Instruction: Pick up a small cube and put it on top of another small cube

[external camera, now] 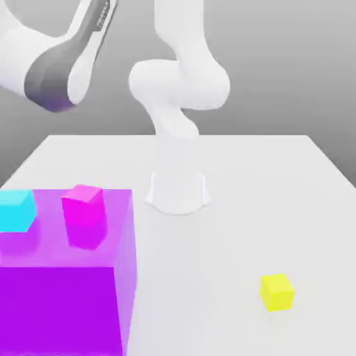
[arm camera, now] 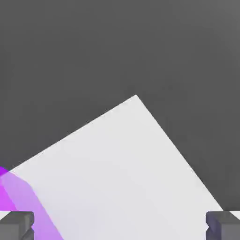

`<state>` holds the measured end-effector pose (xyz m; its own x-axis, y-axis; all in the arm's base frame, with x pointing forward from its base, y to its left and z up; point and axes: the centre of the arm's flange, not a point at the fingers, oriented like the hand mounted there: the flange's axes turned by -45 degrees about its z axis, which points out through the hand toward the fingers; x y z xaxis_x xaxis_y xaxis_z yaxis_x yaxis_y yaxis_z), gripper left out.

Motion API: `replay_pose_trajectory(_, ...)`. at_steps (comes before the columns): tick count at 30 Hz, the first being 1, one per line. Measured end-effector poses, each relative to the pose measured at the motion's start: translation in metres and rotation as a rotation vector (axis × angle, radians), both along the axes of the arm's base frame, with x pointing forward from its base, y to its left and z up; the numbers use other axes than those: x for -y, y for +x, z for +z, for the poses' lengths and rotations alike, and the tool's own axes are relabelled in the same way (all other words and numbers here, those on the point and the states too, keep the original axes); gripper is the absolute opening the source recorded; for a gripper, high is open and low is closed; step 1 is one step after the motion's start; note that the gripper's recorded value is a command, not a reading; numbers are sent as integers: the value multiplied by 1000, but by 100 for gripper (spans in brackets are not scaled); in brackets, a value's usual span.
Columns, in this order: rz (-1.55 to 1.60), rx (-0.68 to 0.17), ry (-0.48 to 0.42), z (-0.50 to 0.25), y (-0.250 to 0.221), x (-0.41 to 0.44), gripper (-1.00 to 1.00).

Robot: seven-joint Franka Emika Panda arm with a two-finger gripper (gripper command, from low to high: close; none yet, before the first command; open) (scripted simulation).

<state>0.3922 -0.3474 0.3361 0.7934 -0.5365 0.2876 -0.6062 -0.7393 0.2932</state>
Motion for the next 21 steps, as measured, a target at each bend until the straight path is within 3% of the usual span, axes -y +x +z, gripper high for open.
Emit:
replay_pose_trajectory(4,-90,-109,-32,-48,-55,37,0)
replay_pose_trajectory(11,-220,-216,82,-124,-154,50,0)
replay_pose_trajectory(16,-267,-198,206,-151,-186,31,0)
replay_pose_trajectory(21,-264,-135,306,-154,-186,8,0)
